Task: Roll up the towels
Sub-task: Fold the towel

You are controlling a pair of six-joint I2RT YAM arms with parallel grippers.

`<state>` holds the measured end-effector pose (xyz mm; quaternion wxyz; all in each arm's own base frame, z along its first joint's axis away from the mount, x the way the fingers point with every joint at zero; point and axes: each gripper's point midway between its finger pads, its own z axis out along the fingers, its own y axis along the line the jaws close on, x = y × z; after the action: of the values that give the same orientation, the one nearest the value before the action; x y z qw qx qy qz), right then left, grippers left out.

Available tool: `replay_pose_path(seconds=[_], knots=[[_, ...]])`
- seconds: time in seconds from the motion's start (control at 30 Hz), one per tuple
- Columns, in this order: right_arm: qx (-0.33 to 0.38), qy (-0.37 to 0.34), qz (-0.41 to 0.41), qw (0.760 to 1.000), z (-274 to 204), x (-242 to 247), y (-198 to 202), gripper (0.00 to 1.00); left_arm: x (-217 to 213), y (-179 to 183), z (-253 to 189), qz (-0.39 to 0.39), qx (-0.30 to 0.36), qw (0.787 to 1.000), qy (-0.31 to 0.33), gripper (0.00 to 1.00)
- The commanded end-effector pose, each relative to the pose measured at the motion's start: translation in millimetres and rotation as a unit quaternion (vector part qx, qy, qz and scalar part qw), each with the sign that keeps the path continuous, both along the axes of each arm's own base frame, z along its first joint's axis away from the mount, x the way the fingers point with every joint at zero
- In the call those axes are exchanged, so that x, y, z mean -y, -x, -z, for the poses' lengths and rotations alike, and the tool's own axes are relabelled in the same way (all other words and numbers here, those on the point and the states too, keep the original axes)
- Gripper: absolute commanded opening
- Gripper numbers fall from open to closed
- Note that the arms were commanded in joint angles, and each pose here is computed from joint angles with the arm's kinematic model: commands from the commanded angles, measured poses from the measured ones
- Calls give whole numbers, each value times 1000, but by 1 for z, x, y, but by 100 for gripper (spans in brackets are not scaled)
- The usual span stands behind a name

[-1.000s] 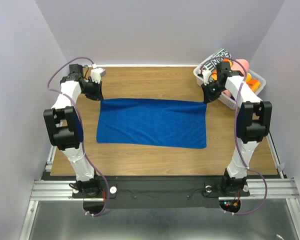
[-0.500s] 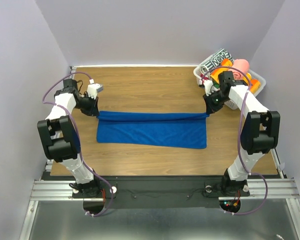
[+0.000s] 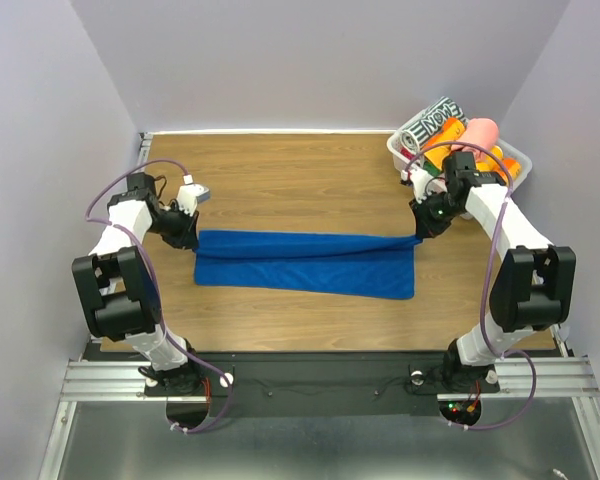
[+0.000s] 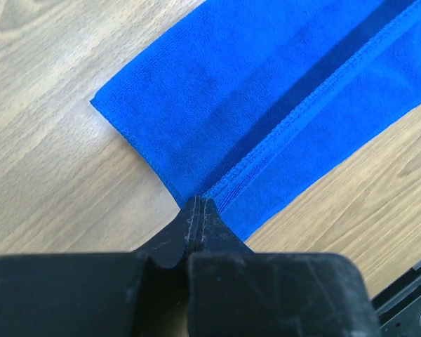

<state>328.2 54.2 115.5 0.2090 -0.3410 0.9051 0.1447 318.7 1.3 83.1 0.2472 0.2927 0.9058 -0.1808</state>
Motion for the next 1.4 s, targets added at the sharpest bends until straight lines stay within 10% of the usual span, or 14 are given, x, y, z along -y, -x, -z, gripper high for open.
replay_pose_path(seconds=[0.0,1.37], knots=[[4,-9,-24,1000,-8,-2,13,1,-1,8,-14,13,20,1000,-6,0],[-101,-20,-50,993,57,-5,67,1,-7,33,35,9,-35,999,-21,0]])
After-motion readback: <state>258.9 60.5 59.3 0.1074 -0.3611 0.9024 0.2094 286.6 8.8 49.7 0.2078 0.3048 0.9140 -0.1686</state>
